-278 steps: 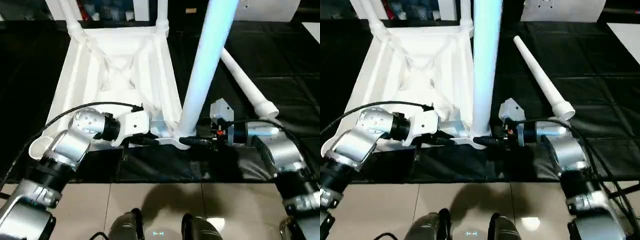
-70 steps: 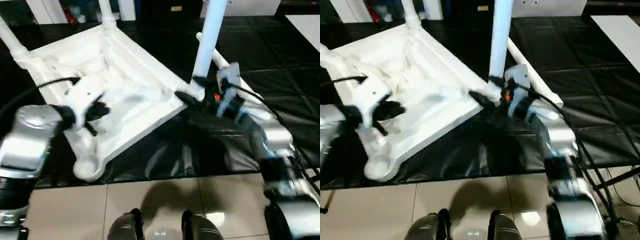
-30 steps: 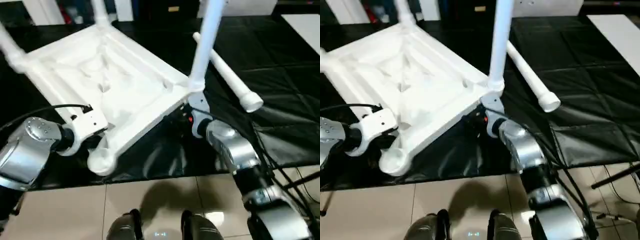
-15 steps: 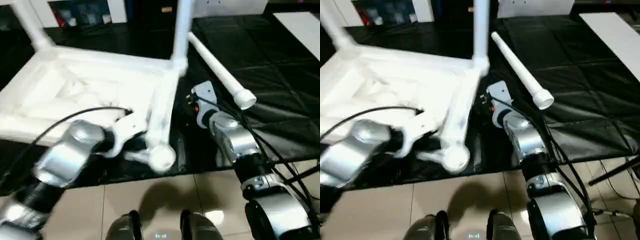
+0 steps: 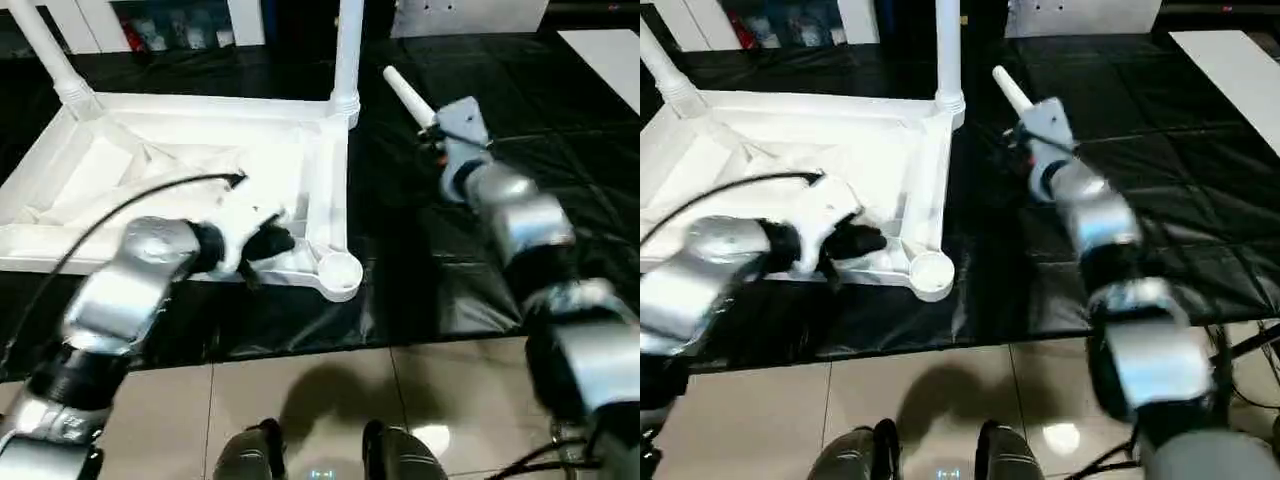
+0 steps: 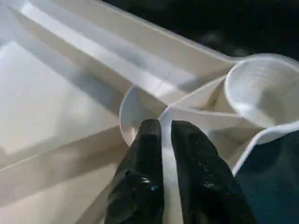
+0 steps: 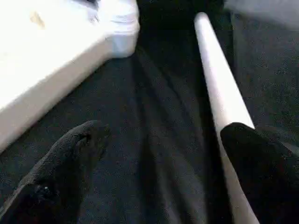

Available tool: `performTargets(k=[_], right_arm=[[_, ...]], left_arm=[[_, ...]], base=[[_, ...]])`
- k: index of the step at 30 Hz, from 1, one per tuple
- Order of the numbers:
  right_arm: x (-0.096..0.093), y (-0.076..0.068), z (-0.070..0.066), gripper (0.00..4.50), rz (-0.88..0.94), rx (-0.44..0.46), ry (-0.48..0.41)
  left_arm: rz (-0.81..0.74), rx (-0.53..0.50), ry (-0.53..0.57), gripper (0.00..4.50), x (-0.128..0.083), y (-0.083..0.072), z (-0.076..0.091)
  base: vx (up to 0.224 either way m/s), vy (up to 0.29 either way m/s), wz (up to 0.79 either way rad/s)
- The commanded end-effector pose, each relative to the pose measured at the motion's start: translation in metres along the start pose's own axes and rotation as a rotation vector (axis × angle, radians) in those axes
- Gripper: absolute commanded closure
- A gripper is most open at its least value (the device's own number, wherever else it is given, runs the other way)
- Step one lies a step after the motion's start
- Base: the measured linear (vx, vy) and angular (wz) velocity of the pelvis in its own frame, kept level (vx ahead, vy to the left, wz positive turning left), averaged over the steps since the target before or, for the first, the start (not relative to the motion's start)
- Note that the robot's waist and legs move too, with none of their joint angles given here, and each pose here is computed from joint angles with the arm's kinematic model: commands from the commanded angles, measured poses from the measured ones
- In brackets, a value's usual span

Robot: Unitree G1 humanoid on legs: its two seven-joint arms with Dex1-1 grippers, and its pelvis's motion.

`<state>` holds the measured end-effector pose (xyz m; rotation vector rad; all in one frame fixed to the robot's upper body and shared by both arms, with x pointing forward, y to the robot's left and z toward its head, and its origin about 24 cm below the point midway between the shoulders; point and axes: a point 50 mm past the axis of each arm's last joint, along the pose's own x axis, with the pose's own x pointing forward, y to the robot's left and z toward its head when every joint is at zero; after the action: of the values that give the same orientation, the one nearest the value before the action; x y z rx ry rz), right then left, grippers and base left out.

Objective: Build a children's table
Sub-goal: Rotate table base

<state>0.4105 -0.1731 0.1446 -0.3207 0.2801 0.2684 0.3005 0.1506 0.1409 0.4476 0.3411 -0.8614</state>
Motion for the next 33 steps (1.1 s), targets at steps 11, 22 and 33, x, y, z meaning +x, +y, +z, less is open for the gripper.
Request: performTargets(k=[11, 22, 33], right_arm=[[-0.004, -0.034, -0.012, 0.00, -0.126, -0.047, 0.162], [-0.010, -0.033, -0.038, 0.00, -0.049, 0.061, 0.347], [-0.019, -0.037, -0.032, 0.77, 0.123, 0.025, 0.453]], left_arm=[[-0.016, 0.004, 0.025, 2.79, -0.038, -0.010, 0.000], [-0.017, 0.007, 0.062, 1.98, -0.044, -0.011, -0.001], [-0.095, 0.005, 0.049, 1.94, -0.042, -0.018, 0.004]], base=[[0.000, 0.000, 0.00], [0.000, 0.000, 0.00], [0.000, 0.000, 0.00]])
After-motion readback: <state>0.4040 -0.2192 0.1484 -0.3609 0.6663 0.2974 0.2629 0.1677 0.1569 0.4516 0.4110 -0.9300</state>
